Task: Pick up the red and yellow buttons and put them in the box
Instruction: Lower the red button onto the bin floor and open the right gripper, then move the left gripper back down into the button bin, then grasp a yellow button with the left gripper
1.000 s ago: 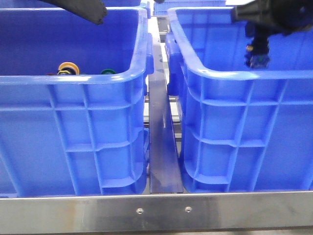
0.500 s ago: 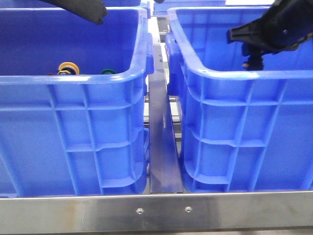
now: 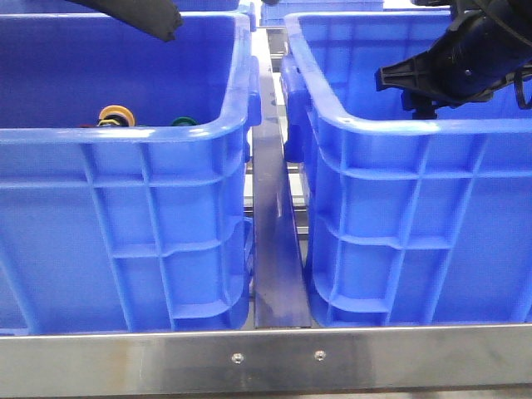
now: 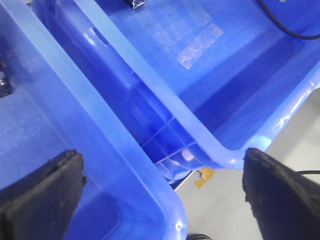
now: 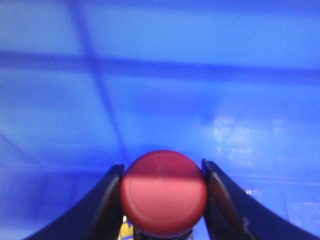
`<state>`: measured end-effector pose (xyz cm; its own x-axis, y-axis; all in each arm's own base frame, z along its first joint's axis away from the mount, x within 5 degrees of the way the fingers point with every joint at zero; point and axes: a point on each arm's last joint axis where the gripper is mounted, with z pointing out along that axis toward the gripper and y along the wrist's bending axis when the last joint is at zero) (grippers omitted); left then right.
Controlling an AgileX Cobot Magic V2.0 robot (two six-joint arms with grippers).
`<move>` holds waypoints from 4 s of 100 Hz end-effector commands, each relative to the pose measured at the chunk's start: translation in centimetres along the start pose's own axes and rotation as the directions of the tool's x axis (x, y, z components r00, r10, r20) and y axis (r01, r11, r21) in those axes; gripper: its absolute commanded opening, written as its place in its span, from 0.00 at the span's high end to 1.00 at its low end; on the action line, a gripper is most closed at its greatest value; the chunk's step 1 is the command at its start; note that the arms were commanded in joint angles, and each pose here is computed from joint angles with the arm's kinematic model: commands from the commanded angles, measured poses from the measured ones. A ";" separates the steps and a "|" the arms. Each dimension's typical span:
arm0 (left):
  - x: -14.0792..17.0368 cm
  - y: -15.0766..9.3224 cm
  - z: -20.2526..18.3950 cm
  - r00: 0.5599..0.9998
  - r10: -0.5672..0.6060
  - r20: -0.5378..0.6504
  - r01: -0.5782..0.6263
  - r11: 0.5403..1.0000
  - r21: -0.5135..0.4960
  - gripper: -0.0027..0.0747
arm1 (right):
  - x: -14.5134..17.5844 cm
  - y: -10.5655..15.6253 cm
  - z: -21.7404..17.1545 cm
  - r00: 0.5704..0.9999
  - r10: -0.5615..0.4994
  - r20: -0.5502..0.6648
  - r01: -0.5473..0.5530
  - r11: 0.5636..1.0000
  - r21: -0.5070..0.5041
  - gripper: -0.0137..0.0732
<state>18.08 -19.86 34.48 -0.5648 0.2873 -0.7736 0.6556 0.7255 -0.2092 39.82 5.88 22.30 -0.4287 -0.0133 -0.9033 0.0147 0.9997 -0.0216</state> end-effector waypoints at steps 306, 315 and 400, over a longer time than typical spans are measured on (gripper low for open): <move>-4.9 20.0 5.8 0.828 -0.542 -0.144 0.438 0.785 -0.437 0.18 | 1.7 -2.0 -30.5 0.963 0.031 0.268 0.093 0.894 -0.438 0.92; -5.1 20.7 6.9 0.825 -0.545 -0.150 0.438 0.784 -0.440 0.18 | 1.7 -2.0 -30.5 0.963 0.031 0.268 0.093 0.894 -0.438 0.92; -6.5 21.0 7.1 0.838 -0.523 -0.155 0.417 0.798 -0.436 0.99 | 1.7 -2.0 -30.5 0.963 0.031 0.268 0.093 0.894 -0.438 0.92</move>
<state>40.05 -11.25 26.21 -0.9453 -0.0225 -0.3254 0.0443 0.9795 -0.1967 11.38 4.84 32.70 -0.2186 -0.0272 -0.9754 -0.4519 0.8888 0.0765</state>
